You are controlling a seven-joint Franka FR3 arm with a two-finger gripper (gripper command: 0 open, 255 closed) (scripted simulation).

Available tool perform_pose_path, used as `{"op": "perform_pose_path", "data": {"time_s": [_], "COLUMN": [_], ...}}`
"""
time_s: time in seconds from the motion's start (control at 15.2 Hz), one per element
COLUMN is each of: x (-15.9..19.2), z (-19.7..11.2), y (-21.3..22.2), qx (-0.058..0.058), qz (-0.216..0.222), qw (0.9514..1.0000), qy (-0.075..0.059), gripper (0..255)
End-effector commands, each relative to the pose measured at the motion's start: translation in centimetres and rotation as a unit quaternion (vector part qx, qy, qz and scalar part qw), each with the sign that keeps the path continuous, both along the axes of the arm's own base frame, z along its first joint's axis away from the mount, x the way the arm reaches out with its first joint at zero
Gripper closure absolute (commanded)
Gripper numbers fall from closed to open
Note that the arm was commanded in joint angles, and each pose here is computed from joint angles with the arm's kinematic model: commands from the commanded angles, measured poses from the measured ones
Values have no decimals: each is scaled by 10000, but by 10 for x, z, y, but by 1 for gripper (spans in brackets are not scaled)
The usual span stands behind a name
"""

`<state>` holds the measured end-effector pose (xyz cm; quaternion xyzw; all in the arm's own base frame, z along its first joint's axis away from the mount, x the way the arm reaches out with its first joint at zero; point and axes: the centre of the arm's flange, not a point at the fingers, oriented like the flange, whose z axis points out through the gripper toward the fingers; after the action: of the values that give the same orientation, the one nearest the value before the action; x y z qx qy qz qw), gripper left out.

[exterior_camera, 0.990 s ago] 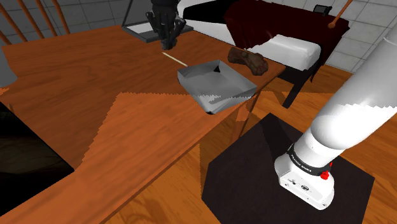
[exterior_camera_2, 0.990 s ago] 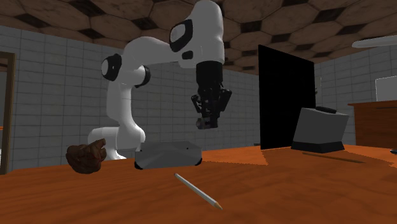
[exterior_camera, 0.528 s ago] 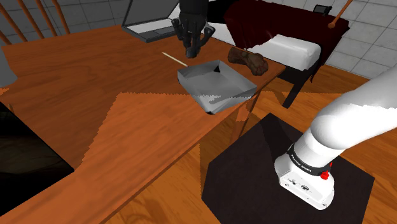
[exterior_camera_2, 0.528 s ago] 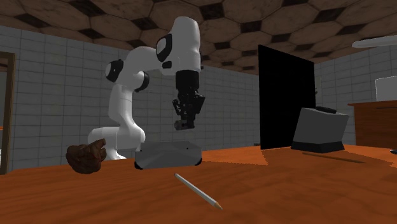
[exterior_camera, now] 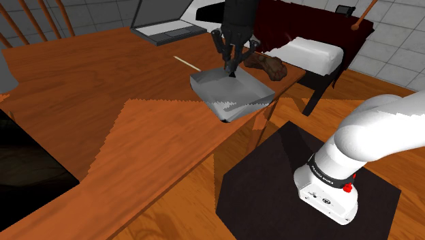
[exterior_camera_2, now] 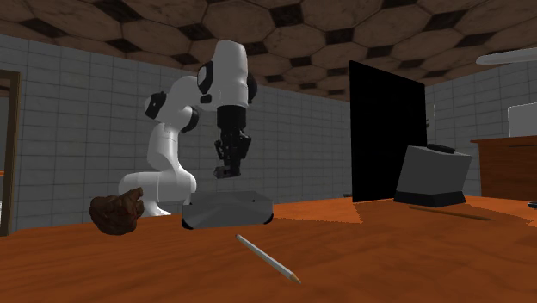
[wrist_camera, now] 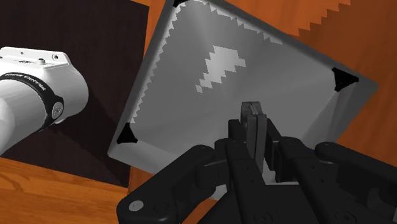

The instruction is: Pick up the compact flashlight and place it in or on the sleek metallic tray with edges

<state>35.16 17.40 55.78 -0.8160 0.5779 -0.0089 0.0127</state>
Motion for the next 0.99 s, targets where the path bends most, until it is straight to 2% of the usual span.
{"op": "perform_pose_path", "data": {"time_s": [0.0, 0.59, 0.92], "x": [-2, -2, -2], "z": [-11, -59, -59], "y": [-3, -3, -3], "qx": [2, 2, 2], "qz": [0, 0, 0], "qw": [10000, 10000, 10000], "qy": [1, 1, 1], "gripper": [255, 255, 255]}}
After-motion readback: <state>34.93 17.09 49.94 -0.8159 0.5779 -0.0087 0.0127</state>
